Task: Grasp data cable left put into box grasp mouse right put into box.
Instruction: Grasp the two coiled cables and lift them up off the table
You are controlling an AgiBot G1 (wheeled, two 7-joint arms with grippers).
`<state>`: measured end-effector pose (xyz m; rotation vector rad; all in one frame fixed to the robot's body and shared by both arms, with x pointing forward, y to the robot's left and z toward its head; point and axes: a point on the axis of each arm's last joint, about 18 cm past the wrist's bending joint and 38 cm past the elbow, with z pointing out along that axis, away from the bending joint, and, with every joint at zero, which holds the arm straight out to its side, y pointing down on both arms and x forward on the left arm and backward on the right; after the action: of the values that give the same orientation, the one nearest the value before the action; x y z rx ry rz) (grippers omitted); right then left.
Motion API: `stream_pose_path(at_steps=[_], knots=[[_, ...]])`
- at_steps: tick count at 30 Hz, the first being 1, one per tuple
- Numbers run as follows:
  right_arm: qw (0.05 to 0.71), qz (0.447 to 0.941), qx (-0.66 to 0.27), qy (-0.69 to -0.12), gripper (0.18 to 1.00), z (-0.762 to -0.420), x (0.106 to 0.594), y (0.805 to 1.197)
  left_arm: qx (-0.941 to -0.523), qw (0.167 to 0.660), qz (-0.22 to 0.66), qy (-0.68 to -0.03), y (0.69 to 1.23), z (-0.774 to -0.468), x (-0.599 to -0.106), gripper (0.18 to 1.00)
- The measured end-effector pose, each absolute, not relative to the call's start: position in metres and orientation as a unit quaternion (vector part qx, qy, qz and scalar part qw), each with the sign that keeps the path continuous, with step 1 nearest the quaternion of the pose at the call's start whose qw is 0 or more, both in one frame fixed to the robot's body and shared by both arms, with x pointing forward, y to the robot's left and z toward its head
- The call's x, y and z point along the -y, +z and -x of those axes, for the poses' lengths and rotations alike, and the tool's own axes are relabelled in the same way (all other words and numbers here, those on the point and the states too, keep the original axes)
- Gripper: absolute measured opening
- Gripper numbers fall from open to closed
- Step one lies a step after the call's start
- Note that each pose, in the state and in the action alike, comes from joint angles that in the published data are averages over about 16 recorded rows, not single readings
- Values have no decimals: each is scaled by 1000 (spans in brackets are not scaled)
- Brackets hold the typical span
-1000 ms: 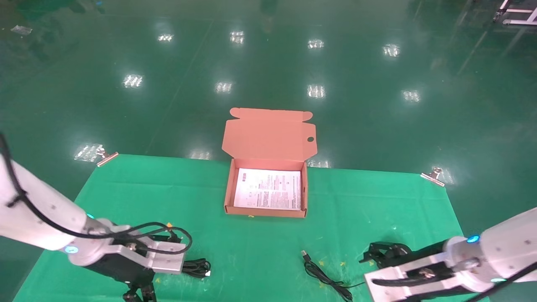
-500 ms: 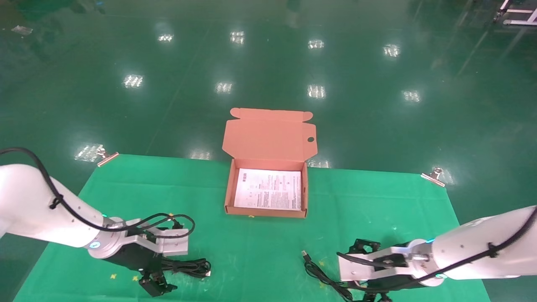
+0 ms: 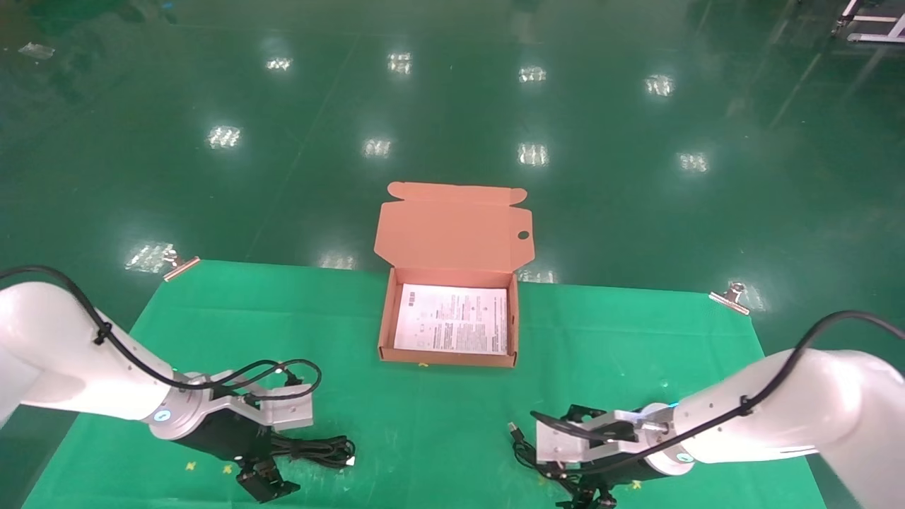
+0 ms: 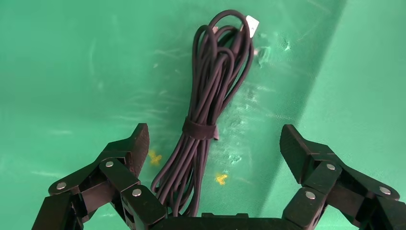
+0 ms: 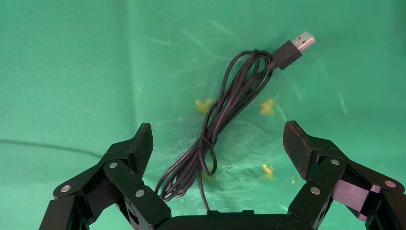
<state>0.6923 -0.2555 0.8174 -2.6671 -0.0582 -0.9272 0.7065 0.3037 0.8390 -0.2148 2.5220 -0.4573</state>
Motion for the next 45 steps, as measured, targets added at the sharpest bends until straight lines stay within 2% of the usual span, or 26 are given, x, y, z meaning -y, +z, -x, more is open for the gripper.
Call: stream_pose_path(at_steps=[12,22,28,45], knots=[[154,936,21,-317,989,-699,251,805,-939,282,88,-174,836,-709,-308,990],[154,935,21,-318,924,-698,251,806,-939,282,87,-174,836,-709,-308,906],[154,935,22,-318,839,-698,251,807,-940,282,86,-174,836,-709,-308,807],[155,935,22,-318,451,-698,251,808,-940,282,84,-173,836,-708,-308,436]])
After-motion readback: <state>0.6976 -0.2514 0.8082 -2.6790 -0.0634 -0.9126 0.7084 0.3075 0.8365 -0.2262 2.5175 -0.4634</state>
